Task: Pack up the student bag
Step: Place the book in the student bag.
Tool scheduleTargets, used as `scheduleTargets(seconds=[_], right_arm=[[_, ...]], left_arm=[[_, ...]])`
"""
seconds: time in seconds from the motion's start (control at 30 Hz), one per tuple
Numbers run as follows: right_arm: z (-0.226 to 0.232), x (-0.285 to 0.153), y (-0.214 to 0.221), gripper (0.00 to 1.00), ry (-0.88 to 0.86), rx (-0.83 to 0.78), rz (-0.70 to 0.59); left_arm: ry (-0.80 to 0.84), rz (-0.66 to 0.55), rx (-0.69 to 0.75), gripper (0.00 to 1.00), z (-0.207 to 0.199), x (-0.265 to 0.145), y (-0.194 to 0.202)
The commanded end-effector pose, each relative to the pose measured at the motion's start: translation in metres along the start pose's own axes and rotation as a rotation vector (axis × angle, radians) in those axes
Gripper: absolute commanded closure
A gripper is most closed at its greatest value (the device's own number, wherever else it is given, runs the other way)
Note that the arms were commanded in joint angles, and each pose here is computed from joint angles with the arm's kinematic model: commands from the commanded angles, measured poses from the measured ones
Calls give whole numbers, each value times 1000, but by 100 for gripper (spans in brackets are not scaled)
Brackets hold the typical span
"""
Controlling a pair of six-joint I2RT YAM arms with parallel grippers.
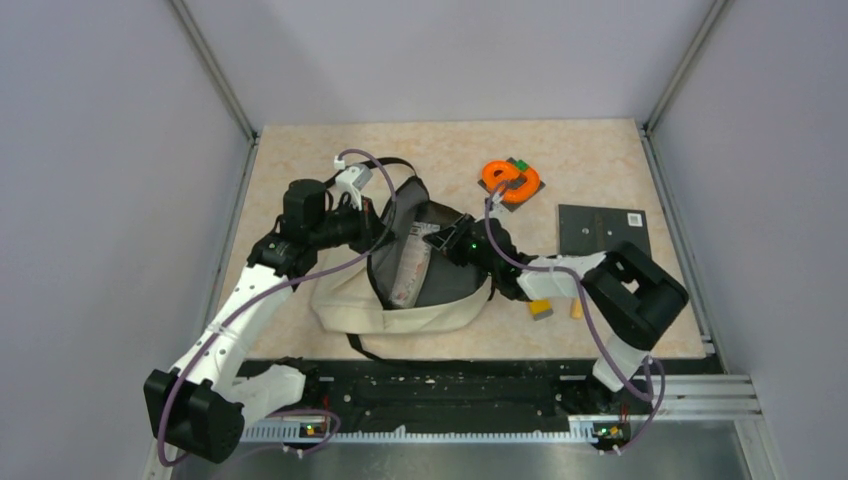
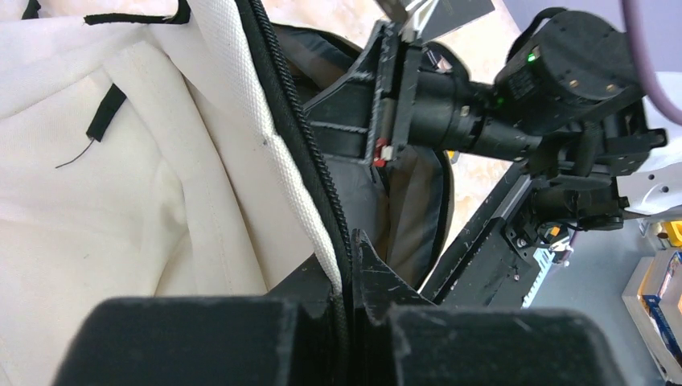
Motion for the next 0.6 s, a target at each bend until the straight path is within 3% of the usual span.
scheduleTargets(seconds=[0.0,0.23,0.5,0.57], right_arm=[[57,17,11,100,-233,55,7],[26,53,24,100,-135,-35,-51],[6,69,36,99,-20,-251,-111],[6,72,35,84,-1,-284,-116]], left_arm=[[50,-99,81,100,-6,-4,-18],[51,-103,87,100,-6,-5,-19],[44,-105,94,100,-6,-6,-19],[39,-103,96,100,-6,-7,-18]])
Point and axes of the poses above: each gripper's point midway between its finger pads, its own x axis out along the fingers, its own z axis along the line the jaws close on, y = z × x, the point moved 10 cm from there along -x, back along the fingers, and after that the axes turned 12 degrees about x, right-handed, at the moved point
